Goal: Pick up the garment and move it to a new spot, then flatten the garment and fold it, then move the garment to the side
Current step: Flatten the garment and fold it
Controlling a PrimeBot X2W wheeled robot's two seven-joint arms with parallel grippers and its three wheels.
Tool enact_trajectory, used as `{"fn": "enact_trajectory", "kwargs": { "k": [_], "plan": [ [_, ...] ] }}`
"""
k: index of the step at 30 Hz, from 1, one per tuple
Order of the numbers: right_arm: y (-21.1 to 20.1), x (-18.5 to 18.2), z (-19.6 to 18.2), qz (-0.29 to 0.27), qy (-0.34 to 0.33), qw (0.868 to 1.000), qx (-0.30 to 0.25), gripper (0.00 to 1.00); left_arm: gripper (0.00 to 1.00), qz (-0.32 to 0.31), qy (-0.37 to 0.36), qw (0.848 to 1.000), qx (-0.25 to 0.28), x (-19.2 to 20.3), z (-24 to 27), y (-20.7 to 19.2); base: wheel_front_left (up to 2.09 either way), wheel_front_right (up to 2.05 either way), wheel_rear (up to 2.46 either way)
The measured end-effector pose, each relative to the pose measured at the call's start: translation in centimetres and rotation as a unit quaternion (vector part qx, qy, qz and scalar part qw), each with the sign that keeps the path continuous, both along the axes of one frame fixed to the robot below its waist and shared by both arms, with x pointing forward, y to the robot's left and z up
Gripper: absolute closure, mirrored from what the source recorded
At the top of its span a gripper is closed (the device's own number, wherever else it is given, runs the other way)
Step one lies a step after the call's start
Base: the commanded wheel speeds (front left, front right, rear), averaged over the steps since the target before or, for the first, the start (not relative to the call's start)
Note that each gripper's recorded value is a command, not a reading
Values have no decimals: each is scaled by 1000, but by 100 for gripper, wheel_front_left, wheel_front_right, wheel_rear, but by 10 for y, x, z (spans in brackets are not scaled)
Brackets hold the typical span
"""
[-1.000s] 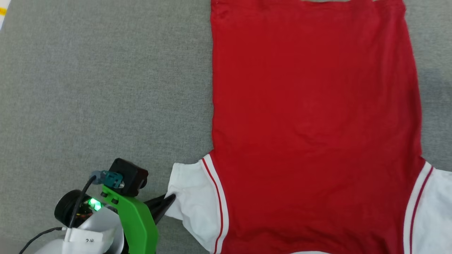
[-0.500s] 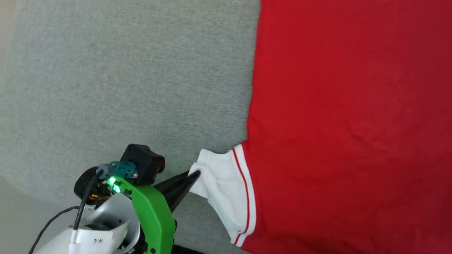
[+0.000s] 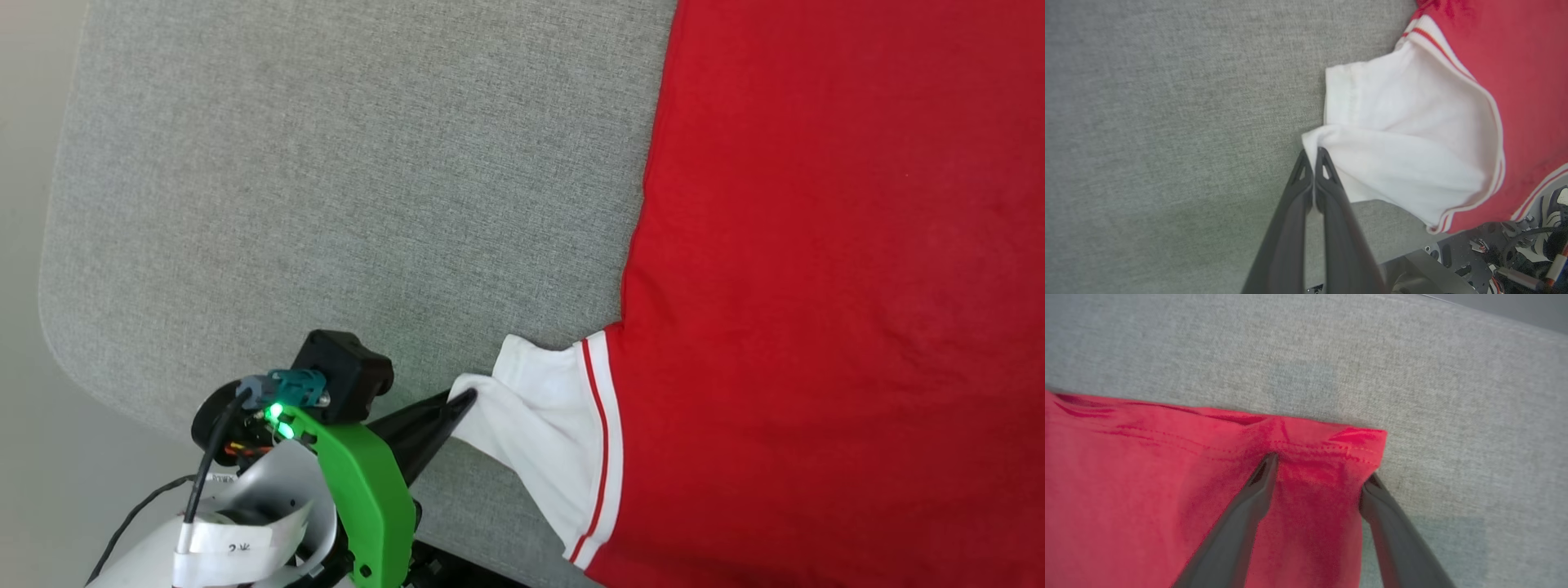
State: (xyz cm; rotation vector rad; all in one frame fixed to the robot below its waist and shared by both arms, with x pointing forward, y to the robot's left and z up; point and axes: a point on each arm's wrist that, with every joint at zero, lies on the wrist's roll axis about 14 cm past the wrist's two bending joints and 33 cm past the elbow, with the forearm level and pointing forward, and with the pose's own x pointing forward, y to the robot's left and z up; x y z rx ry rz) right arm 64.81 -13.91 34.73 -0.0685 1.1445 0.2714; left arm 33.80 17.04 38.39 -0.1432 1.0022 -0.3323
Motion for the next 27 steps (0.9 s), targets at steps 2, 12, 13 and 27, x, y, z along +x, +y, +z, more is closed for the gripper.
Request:
{"fn": "enact_trajectory", "kwargs": {
  "k": [2, 12, 13, 27],
  "plan": [
    [-1, -2, 0, 5, 3, 1000, -5, 100, 100, 4, -10, 1000, 2, 3, 3, 2, 0, 0, 0],
    [-8, -15, 3, 2, 10, 1000, -8, 100, 100, 7, -25, 1000, 4, 7, 10, 5, 0, 0, 0],
    [-10, -17, 4, 1, 10, 1000, -9, 100, 100, 8, -27, 1000, 3, 7, 12, 5, 0, 0, 0],
    [-40, -80, 16, -50, 25, 998, 23, 100, 100, -2, -83, 997, 2, 15, 44, 2, 0, 0, 0]
  ]
}}
